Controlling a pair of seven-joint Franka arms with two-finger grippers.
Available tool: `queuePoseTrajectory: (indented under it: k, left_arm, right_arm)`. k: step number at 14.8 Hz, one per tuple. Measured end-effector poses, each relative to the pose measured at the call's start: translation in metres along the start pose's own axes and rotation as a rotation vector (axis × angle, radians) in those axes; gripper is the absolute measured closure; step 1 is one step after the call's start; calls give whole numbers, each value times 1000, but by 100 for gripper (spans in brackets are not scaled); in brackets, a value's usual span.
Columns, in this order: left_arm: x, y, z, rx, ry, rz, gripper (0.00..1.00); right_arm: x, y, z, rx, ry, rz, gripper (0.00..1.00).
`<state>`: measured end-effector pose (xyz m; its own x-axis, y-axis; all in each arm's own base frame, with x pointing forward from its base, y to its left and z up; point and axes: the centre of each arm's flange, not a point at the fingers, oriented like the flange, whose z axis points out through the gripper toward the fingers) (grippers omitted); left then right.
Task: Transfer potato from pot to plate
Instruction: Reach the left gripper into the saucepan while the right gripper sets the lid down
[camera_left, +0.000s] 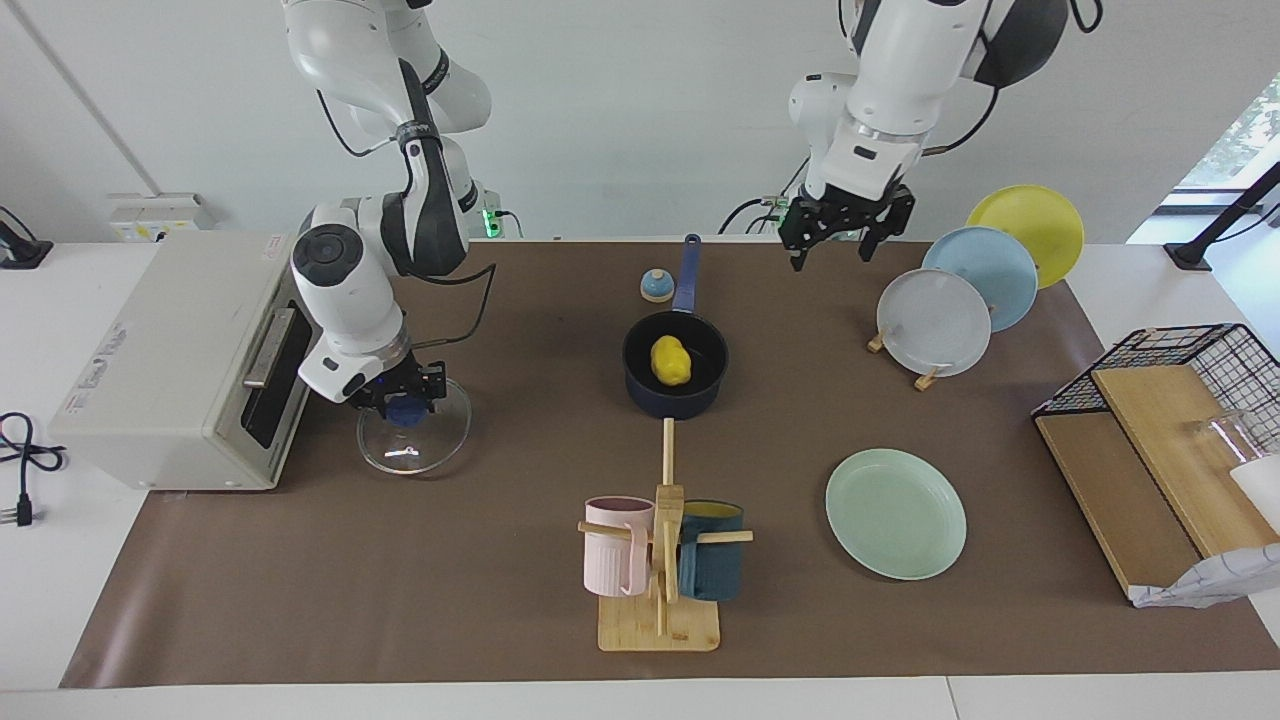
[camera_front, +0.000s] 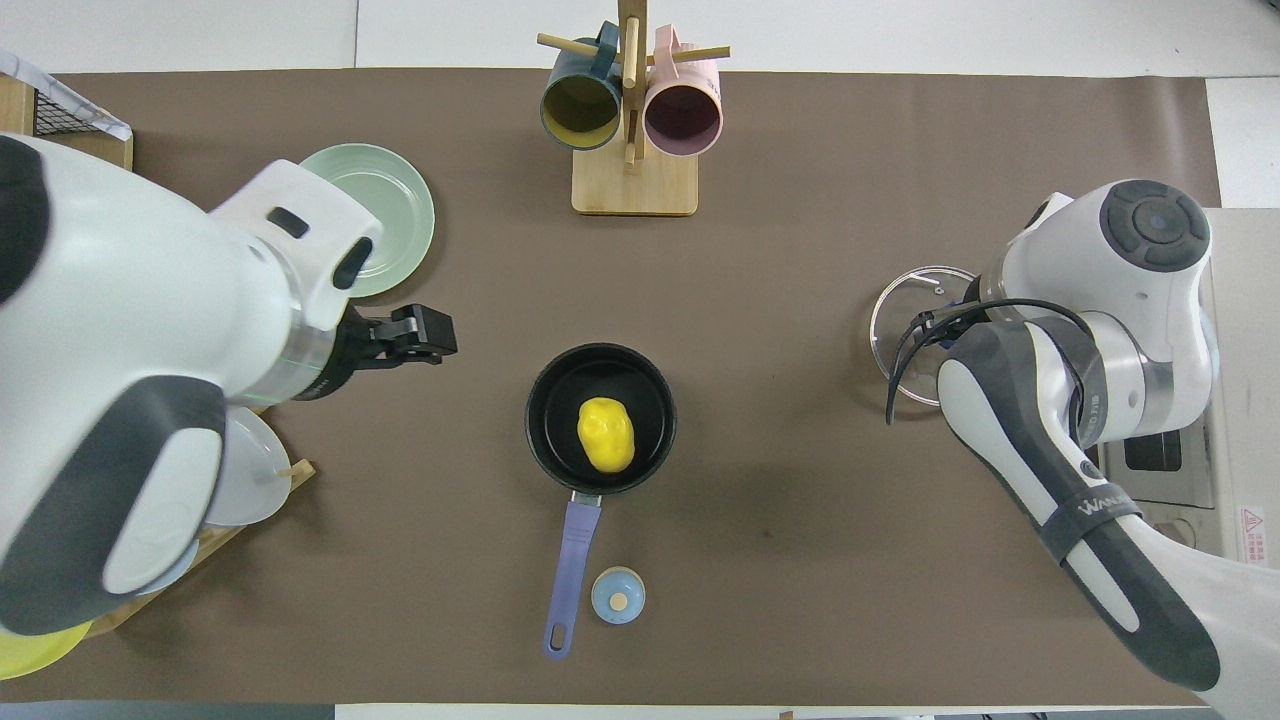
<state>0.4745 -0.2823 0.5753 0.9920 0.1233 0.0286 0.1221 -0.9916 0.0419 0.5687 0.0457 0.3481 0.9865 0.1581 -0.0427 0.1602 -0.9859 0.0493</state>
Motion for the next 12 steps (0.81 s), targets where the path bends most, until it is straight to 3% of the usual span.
queuePoseTrajectory:
  k: [3, 7, 12]
  left_arm:
    - [-28, 32, 66, 5, -13, 22, 0]
    - [-39, 69, 142, -7, -26, -62, 0]
    - [-39, 86, 190, -3, -49, -70, 0]
  right_arm:
    - [-11, -1, 11, 1, -3, -1, 34]
    - [-12, -2, 16, 2, 10, -1, 34]
    - [-13, 1, 11, 2, 18, 3, 20]
